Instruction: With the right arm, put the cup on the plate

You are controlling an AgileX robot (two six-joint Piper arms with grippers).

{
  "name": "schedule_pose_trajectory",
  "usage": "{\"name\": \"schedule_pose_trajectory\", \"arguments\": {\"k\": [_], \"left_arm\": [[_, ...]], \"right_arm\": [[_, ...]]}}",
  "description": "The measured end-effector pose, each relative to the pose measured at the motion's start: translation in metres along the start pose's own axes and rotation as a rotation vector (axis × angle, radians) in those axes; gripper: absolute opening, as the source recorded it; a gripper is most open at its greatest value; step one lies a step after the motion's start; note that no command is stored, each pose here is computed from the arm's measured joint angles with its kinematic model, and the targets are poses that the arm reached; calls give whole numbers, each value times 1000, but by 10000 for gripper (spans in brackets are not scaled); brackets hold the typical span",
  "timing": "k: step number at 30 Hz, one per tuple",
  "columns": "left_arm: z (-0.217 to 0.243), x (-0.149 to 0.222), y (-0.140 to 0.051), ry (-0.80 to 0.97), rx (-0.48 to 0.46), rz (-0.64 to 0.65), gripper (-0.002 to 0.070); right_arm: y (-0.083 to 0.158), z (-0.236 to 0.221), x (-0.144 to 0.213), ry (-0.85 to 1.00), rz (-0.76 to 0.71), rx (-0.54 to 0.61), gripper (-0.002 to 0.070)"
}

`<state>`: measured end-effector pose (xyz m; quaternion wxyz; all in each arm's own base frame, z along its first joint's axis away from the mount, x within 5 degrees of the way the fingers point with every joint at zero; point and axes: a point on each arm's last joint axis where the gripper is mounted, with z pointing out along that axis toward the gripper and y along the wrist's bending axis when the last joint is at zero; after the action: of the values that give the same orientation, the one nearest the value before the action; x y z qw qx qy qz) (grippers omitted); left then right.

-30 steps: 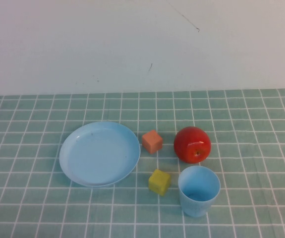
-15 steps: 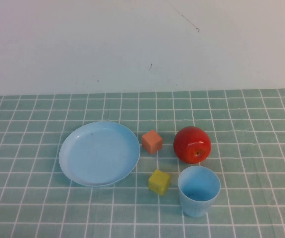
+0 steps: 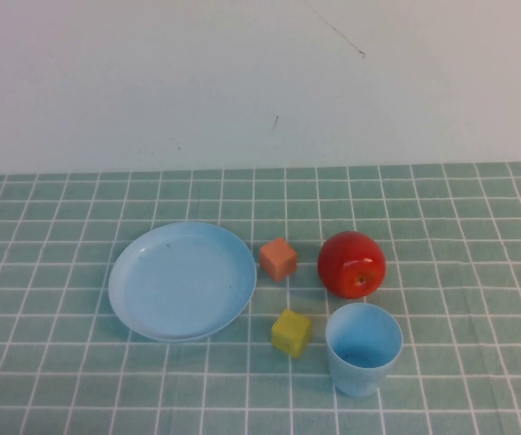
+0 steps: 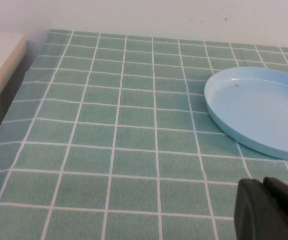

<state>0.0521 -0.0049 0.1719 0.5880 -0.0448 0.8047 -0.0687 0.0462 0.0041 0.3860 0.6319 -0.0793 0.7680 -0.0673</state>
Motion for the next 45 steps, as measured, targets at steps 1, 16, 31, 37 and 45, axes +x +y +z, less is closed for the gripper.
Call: {"name": "schedule_pose_trajectory", "arguments": {"k": [1, 16, 31, 37, 45], "left_arm": [[0, 0, 0, 0, 0, 0, -3], [0, 0, 0, 0, 0, 0, -3], [0, 0, 0, 0, 0, 0, -3], [0, 0, 0, 0, 0, 0, -3], [0, 0, 0, 0, 1, -2, -3]], "right_arm": [[1, 6, 1, 41, 12, -23, -3], [39, 98, 23, 511, 167, -628, -3], [95, 179, 52, 711, 246, -763, -1], [120, 204, 56, 825, 153, -723, -1], [155, 231, 44, 877, -45, -664, -1]]}}
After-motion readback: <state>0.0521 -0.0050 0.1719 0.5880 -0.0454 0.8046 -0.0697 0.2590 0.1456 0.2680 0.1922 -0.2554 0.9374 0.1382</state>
